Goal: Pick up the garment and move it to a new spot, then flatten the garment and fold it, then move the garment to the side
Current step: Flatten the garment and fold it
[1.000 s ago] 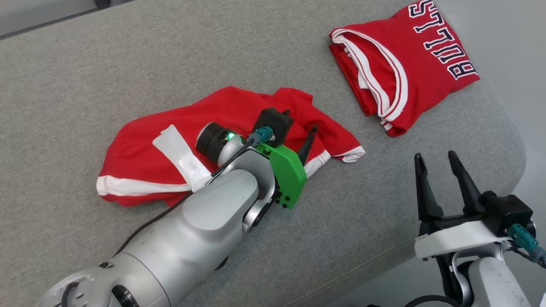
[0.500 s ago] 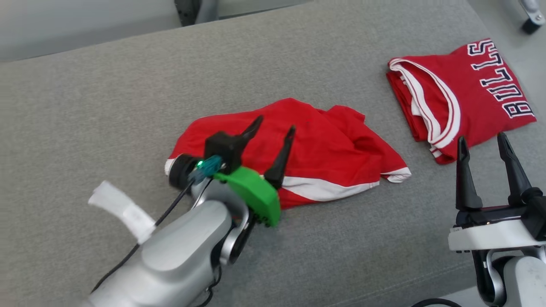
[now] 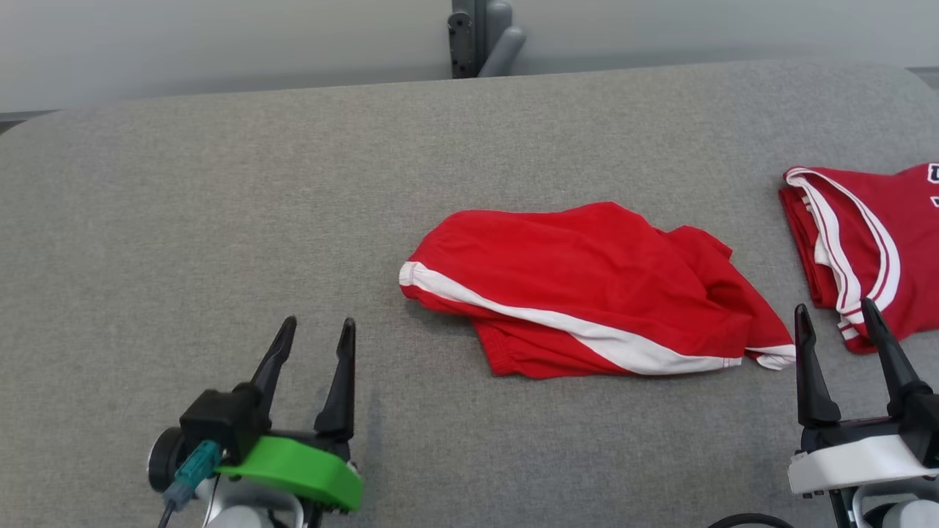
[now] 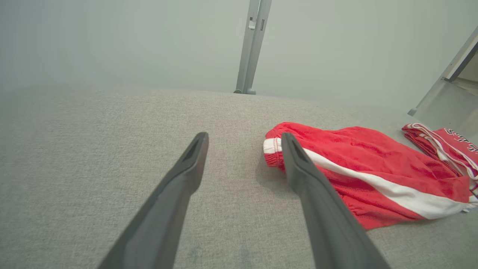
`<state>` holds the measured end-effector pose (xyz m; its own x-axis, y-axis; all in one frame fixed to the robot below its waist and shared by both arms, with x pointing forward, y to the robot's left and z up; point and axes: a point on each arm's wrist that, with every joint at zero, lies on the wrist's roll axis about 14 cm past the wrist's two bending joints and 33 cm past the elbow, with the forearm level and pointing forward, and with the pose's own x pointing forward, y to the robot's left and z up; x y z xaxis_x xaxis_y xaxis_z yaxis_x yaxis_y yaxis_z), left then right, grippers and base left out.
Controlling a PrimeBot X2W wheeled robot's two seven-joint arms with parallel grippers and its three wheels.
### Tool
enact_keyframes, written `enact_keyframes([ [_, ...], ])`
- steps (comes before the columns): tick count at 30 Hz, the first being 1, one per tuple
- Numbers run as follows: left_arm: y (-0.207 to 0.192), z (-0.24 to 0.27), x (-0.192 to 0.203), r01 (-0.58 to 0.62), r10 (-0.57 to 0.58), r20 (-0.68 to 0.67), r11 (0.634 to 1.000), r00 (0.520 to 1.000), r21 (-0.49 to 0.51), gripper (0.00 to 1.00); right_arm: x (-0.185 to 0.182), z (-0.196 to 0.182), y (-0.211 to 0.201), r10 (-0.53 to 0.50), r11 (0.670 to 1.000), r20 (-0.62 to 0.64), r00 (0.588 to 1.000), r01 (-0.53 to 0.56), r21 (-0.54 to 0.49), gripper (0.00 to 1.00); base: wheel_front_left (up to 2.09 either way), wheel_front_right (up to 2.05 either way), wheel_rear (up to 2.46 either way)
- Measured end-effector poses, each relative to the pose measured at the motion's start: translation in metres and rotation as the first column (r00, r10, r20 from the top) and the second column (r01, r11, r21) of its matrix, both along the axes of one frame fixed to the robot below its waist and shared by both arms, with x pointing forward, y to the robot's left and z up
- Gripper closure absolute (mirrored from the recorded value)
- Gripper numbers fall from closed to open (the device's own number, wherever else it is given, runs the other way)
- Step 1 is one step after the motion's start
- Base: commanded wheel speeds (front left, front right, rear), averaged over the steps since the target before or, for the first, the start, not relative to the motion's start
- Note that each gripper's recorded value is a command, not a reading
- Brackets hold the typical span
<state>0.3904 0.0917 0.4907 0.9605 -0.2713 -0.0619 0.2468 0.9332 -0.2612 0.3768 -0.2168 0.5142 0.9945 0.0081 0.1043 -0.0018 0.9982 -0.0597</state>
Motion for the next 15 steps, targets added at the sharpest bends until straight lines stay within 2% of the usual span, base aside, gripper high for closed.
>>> enact_keyframes([
  [8,0.073,-0.013,-0.041,-0.179,0.179,0.007,0.982,0.984,0.066,0.0,-0.013,-0.016,0.012,0.051,0.999,-0.058,0.997,-0.052,-0.012,0.0,0.0,0.0,0.0],
  [15,0.104,-0.024,-0.072,-0.211,0.212,0.004,0.972,0.977,0.098,0.0,-0.03,-0.023,0.016,0.063,0.998,-0.08,0.995,-0.063,-0.004,0.0,0.0,0.0,0.0],
])
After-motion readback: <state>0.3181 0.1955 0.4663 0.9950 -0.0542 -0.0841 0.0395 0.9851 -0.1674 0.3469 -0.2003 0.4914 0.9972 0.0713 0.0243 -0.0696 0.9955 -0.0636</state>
